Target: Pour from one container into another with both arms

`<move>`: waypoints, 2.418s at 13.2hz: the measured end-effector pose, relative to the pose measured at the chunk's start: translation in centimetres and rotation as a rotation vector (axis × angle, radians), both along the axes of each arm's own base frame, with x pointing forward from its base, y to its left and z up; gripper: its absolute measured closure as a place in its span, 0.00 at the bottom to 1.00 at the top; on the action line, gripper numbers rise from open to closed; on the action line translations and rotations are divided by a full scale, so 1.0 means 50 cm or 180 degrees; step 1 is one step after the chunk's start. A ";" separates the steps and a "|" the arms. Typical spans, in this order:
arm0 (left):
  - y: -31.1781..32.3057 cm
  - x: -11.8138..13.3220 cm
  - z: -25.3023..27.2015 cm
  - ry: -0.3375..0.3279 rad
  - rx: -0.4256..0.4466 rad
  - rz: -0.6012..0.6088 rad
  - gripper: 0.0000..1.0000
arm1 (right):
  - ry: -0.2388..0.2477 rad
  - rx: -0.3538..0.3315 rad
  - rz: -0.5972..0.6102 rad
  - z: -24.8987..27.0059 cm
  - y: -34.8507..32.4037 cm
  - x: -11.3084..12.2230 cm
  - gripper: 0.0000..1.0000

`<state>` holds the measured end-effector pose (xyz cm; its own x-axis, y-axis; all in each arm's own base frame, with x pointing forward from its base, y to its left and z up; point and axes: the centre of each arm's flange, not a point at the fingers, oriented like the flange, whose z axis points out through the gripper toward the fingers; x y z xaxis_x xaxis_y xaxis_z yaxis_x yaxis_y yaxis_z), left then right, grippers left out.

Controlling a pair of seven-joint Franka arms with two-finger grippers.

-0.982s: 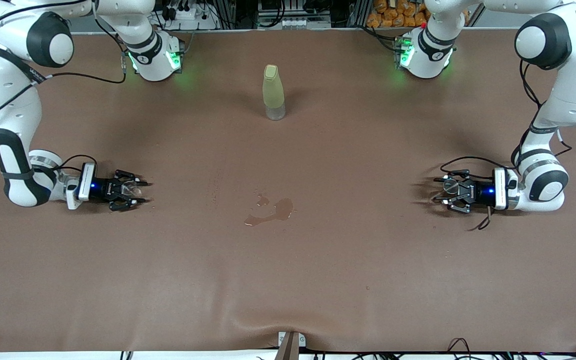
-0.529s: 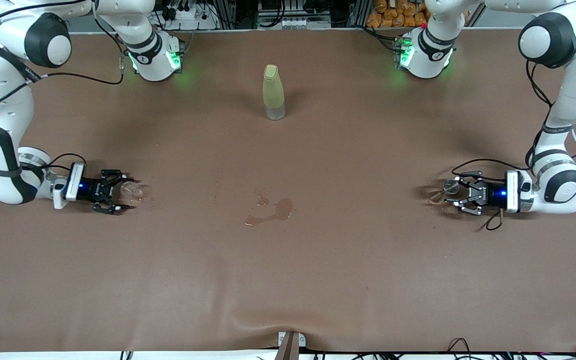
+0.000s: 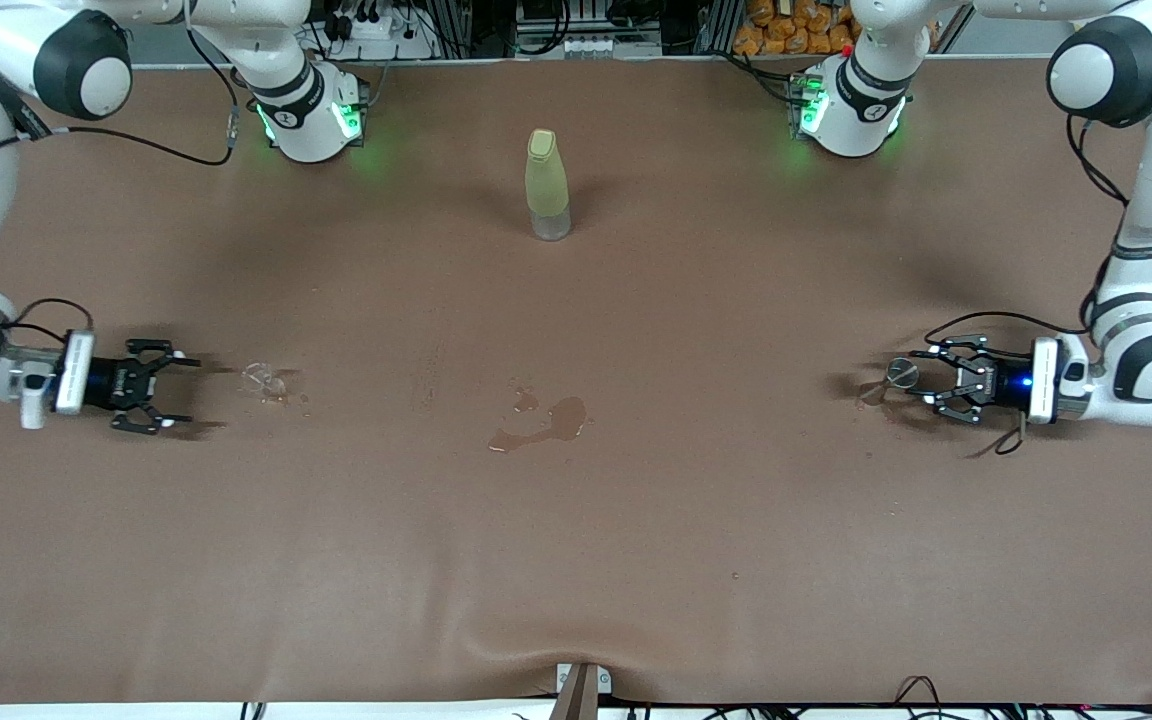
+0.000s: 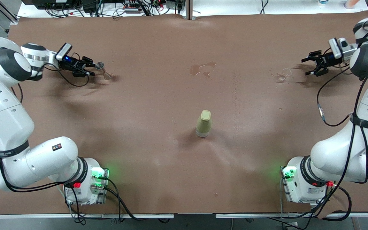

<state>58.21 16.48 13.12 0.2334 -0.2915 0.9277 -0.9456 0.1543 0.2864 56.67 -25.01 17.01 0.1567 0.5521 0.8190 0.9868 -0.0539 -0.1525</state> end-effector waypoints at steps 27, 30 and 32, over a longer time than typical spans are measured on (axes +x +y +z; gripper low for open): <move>-0.097 -0.051 1.016 0.1390 0.3721 0.2379 0.19 | 0.2255 -0.2778 -0.3496 0.941 0.418 -0.038 0.00; -0.231 -0.067 1.072 0.1632 0.3798 0.2834 0.19 | 0.2333 -0.2787 -0.3690 0.942 0.412 -0.039 0.00; -0.297 -0.078 1.087 0.1956 0.3807 0.3236 0.04 | 0.2374 -0.2789 -0.3813 0.944 0.409 -0.039 0.00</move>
